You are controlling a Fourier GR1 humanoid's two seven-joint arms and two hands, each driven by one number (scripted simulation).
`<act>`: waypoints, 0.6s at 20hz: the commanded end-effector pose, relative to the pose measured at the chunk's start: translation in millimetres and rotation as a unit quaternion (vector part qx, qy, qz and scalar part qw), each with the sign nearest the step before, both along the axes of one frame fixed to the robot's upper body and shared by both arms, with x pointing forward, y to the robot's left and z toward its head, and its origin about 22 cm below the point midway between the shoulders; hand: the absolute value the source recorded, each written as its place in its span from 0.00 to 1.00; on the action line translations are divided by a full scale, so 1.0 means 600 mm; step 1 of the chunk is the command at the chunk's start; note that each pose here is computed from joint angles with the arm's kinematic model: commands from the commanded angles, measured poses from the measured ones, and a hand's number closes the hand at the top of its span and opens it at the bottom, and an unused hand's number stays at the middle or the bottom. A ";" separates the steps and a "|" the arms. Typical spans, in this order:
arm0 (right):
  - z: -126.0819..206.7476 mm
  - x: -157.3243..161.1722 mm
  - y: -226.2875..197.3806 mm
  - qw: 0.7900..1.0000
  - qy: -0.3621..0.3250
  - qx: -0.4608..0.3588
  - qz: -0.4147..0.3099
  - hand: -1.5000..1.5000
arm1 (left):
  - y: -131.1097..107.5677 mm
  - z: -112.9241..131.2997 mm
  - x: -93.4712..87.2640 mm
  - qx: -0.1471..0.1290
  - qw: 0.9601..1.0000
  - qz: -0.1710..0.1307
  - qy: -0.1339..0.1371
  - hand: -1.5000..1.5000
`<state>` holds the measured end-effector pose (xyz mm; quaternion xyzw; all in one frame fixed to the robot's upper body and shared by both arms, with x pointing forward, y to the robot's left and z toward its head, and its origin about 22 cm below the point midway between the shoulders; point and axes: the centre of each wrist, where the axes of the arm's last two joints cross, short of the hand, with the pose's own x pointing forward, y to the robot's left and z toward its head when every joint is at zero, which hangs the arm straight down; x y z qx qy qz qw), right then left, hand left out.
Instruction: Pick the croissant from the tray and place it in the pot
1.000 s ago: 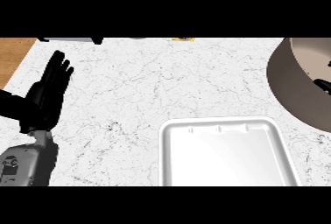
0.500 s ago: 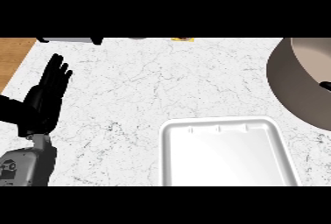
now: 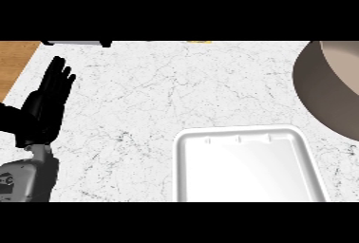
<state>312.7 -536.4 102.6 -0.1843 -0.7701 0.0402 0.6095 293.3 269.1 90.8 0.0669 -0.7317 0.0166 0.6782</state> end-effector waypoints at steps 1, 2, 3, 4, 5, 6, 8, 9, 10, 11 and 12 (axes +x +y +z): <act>0.017 -0.041 -0.041 1.000 -0.004 0.020 0.007 0.00 | -0.007 -0.022 -0.010 0.001 1.000 0.002 0.004 0.50; 0.019 -0.052 -0.050 1.000 -0.003 0.012 0.012 0.00 | 0.000 -0.003 -0.001 0.004 1.000 0.004 -0.007 0.50; 0.030 -0.054 -0.055 1.000 -0.009 0.023 0.016 0.00 | -0.015 0.012 0.007 0.000 1.000 -0.004 -0.010 0.50; 0.018 -0.051 -0.049 1.000 0.002 0.023 0.015 0.00 | -0.013 0.006 0.005 -0.004 1.000 -0.006 -0.001 0.50; 0.014 -0.064 -0.057 0.999 -0.004 0.026 0.021 0.00 | -0.010 0.007 0.004 -0.003 1.000 -0.007 -0.001 0.50; 0.044 -0.074 -0.074 1.000 -0.001 0.018 0.024 0.00 | -0.010 -0.008 0.002 -0.007 1.000 0.004 -0.001 0.50; 0.046 -0.093 -0.086 1.000 0.001 0.014 0.022 0.00 | 0.004 0.002 0.004 0.000 1.000 0.006 -0.003 0.50; 0.037 -0.090 -0.082 1.000 0.002 0.019 0.016 0.00 | -0.007 -0.015 -0.009 -0.006 1.000 0.000 0.003 0.50; 0.024 -0.087 -0.076 1.000 0.005 0.018 0.021 0.00 | -0.016 -0.013 -0.005 -0.008 1.000 0.001 0.002 0.50; 0.025 -0.093 -0.080 1.000 0.005 0.011 0.026 0.00 | -0.013 0.003 0.003 -0.010 1.000 -0.004 -0.001 0.50; 0.052 -0.092 -0.088 1.000 -0.003 0.008 0.016 0.00 | -0.015 -0.001 -0.002 -0.004 1.000 -0.009 -0.003 0.50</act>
